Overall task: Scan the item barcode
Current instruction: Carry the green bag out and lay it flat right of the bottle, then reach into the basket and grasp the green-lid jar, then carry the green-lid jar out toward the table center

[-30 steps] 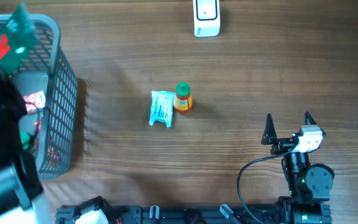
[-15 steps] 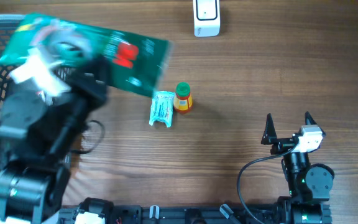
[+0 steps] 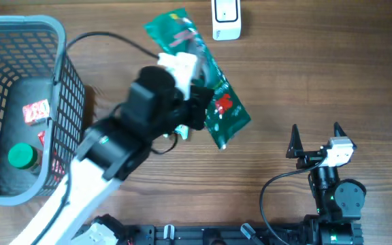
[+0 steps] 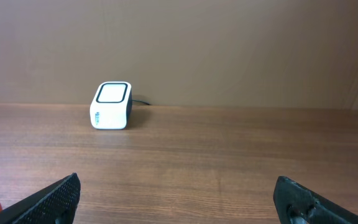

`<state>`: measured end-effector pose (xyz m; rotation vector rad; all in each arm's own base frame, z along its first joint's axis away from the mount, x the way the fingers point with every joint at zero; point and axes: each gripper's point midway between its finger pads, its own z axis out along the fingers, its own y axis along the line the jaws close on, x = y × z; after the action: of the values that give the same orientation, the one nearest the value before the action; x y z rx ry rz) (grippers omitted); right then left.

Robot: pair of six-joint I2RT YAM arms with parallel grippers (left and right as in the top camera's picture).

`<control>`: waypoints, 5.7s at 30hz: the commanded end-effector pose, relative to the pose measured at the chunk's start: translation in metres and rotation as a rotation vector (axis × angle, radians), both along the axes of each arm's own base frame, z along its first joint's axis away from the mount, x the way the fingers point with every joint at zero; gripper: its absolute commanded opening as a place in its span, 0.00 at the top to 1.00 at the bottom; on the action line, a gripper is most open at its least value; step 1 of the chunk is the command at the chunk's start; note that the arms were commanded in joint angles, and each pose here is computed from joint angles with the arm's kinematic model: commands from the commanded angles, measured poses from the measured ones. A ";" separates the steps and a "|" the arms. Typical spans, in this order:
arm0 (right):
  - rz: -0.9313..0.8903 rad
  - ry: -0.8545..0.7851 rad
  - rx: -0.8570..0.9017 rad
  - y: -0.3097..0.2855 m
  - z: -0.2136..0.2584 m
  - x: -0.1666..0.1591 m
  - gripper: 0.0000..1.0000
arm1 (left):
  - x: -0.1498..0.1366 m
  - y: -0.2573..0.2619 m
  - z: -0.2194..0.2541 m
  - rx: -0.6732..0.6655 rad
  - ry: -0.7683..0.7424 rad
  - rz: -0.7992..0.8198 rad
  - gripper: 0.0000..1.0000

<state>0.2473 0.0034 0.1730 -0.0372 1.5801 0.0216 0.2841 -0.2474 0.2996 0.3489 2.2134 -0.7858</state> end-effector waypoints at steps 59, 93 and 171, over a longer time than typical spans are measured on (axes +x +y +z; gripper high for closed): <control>-0.010 -0.003 -0.014 -0.002 0.000 0.000 0.00 | 0.021 -0.039 -0.060 0.381 -0.125 0.063 0.46; -0.010 -0.003 -0.014 -0.001 0.000 0.000 0.00 | 0.002 0.441 -0.027 -0.271 0.321 1.680 0.00; -0.010 -0.003 -0.014 -0.001 0.000 0.000 0.00 | -0.083 0.492 -0.245 -0.484 1.089 2.625 0.37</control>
<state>0.2473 0.0034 0.1730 -0.0397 1.5800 0.0192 0.2024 0.2451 0.0574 -2.9088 0.9549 0.3325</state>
